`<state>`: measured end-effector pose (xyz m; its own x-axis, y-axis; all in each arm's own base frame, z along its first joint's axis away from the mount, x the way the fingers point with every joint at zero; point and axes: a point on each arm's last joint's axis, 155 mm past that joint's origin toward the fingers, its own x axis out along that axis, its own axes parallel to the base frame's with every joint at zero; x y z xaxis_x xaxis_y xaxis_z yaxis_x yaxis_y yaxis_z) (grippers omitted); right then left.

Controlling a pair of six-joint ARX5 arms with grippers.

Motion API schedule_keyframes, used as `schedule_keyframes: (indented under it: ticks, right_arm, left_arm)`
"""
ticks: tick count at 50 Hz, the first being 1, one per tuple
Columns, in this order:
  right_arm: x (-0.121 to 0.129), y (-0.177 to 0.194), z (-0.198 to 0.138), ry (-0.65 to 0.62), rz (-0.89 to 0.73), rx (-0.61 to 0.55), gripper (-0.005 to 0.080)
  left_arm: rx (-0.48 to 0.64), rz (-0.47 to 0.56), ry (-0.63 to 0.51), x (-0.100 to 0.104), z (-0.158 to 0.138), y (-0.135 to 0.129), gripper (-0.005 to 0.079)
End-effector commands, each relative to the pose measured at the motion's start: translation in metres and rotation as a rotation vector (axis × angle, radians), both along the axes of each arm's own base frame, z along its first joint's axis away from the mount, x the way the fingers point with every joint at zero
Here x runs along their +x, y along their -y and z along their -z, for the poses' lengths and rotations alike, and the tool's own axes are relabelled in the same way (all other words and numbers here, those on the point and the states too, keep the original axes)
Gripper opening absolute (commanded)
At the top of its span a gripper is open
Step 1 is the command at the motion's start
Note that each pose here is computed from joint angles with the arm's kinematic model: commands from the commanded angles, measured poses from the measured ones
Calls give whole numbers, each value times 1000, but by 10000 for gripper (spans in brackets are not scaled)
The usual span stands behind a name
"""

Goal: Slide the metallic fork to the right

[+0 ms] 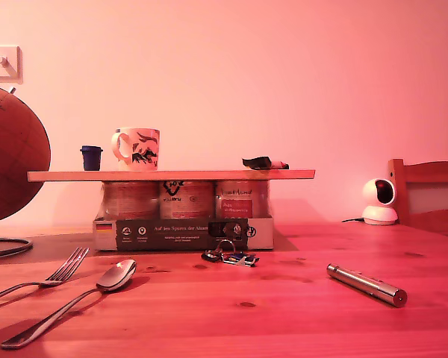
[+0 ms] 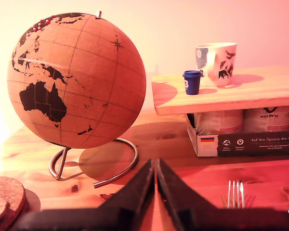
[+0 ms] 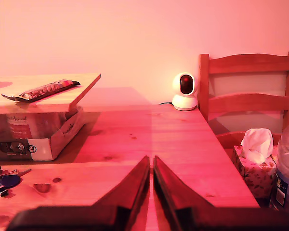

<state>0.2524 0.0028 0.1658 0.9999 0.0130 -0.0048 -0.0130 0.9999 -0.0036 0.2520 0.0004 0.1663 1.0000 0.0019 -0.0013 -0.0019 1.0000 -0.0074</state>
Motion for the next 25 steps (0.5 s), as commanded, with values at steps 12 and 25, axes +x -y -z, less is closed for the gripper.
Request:
schedule_keyframes:
  ticks: [12, 25]
  right_arm:
    - [-9, -32, -51, 157, -165, 80, -12]
    - [-16, -54, -57, 160, -290, 108, -12]
  left_arm:
    - [-49, 44, -56, -2, 11, 10, -23]
    - [-183, 115, -45, -3, 5, 23, -23]
